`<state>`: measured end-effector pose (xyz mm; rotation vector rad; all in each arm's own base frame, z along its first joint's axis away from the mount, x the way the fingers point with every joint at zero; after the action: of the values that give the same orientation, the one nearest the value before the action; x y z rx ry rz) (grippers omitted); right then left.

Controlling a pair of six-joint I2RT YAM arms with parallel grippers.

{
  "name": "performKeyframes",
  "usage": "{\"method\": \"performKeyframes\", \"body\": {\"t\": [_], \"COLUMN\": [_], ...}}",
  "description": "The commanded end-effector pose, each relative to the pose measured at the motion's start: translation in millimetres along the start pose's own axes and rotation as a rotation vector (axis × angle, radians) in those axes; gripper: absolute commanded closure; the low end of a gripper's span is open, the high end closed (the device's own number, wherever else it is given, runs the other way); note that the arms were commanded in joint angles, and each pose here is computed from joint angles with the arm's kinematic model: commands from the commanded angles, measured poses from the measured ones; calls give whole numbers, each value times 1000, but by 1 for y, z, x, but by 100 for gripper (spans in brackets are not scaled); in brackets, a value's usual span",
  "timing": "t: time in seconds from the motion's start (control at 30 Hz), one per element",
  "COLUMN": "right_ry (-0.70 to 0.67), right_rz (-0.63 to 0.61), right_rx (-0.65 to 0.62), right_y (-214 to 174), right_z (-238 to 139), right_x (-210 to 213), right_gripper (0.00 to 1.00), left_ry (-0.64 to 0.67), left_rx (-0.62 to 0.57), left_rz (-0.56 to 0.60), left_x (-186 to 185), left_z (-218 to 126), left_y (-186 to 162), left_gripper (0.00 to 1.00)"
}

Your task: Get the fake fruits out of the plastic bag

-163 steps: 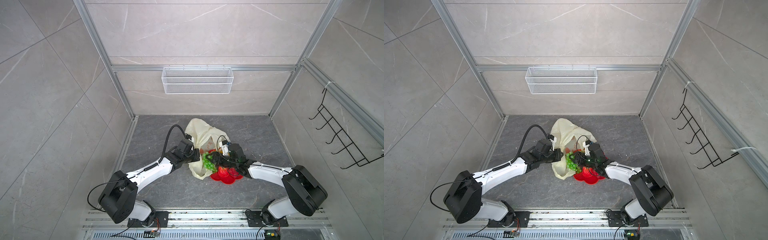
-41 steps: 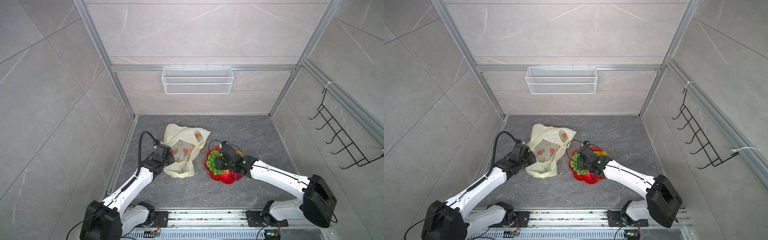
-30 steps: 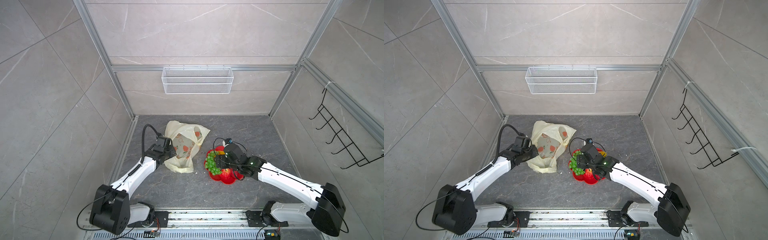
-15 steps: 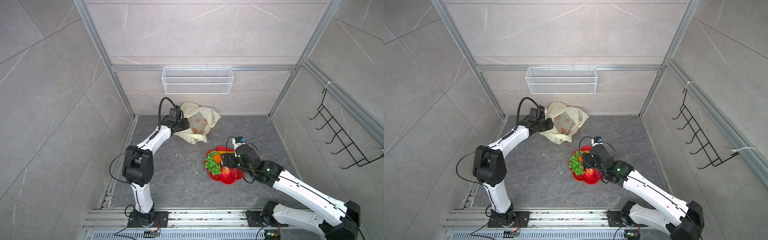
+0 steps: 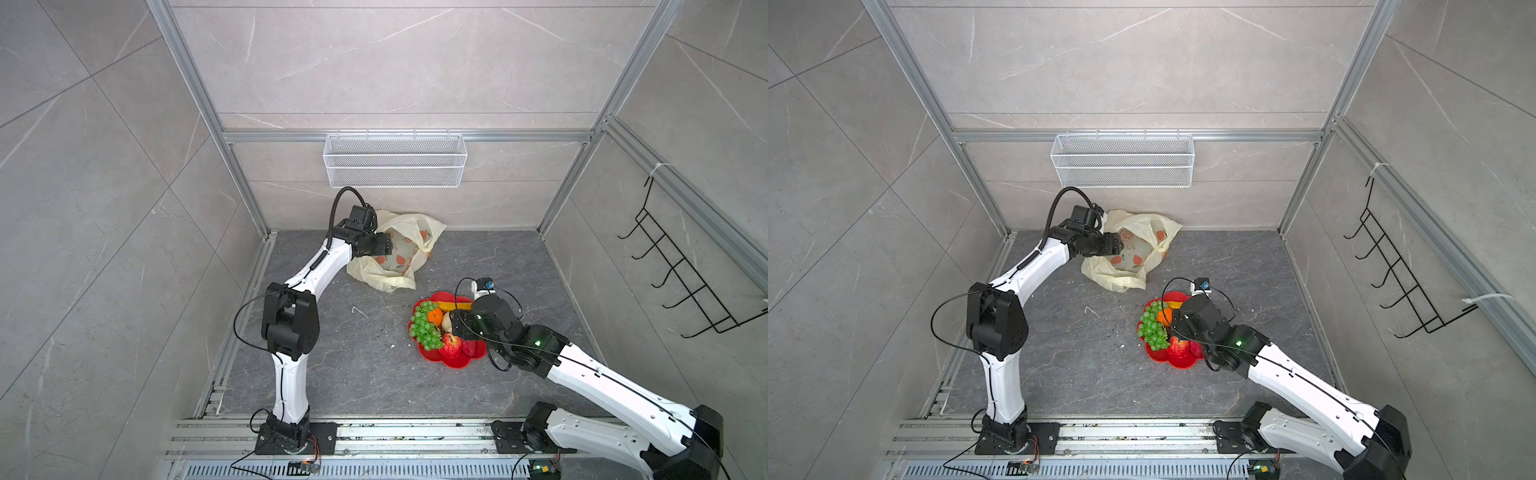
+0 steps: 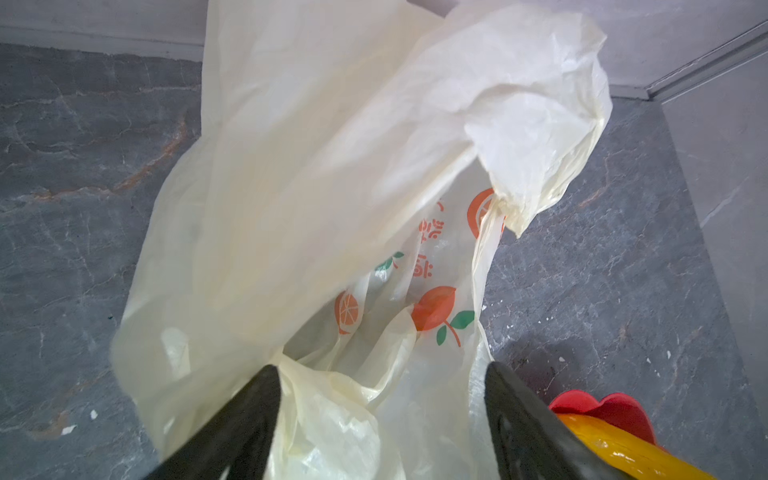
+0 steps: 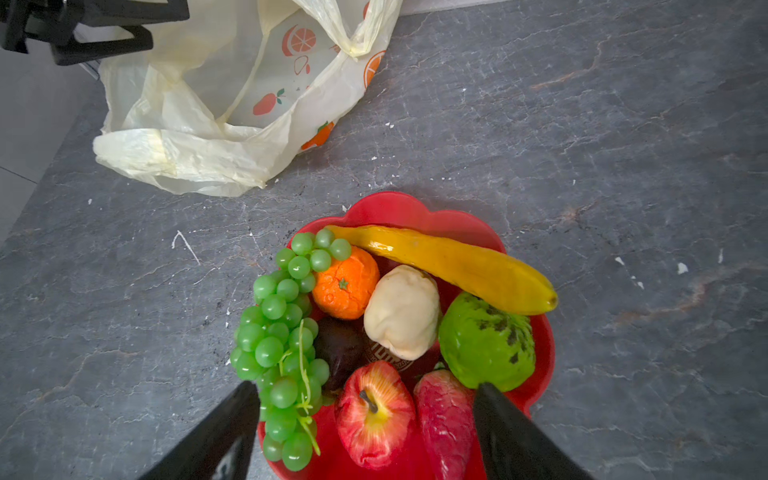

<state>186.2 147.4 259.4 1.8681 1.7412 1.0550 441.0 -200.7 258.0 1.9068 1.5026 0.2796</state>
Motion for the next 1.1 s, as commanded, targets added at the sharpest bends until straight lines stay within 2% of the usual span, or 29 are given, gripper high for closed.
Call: {"method": "performKeyframes", "body": {"t": [0.0,0.03,0.07,0.23,0.33,0.4,0.57,0.73,0.83,1.07], "right_ry": [-30,-31,-36,-74,-73,-75,-86,-87,-82,-76], "right_rz": [31,37,41,63,72,77,81,84,88,98], "right_rx": [-19,-25,-30,-65,-81,-90,-114,-109,-95,-104], "right_y": [5,6,6,7,5,3,-1,-3,-5,-8], "right_z": [-4,-6,-7,-12,-15,-16,-16,-9,-5,-8], "right_x": [-3,-3,-5,-13,-16,-19,-24,-23,-21,-25], "right_gripper": [16,16,16,16,16,16,16,16,16,16], "left_ry": [86,104,117,169,115,80,-62,-142,-174,-219], "left_rx": [-39,-41,-44,-111,-163,-167,-71,-14,-8,72], "left_rz": [38,35,36,14,-16,-46,-217,-345,-373,-363], "left_x": [-14,-17,-20,-44,-53,-55,-50,-72,-86,-117], "left_z": [-52,-63,-73,-142,-171,-177,-153,-120,-103,-69], "left_y": [11,12,12,0,-33,-64,-150,-219,-240,-264], "left_gripper": [12,4,0,0,1,4,16,23,27,37]}}
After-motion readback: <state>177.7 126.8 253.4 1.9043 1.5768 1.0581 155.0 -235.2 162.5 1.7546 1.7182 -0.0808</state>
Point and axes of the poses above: each gripper's point midway between its finger pads, its own z axis out along the fingers, its own x axis along the line the jaws close on, y = z × x, the point moved 10 cm from there along -z, back along the fingers, and after that the axes turned 6 degrees about z, right-handed, at the moved point
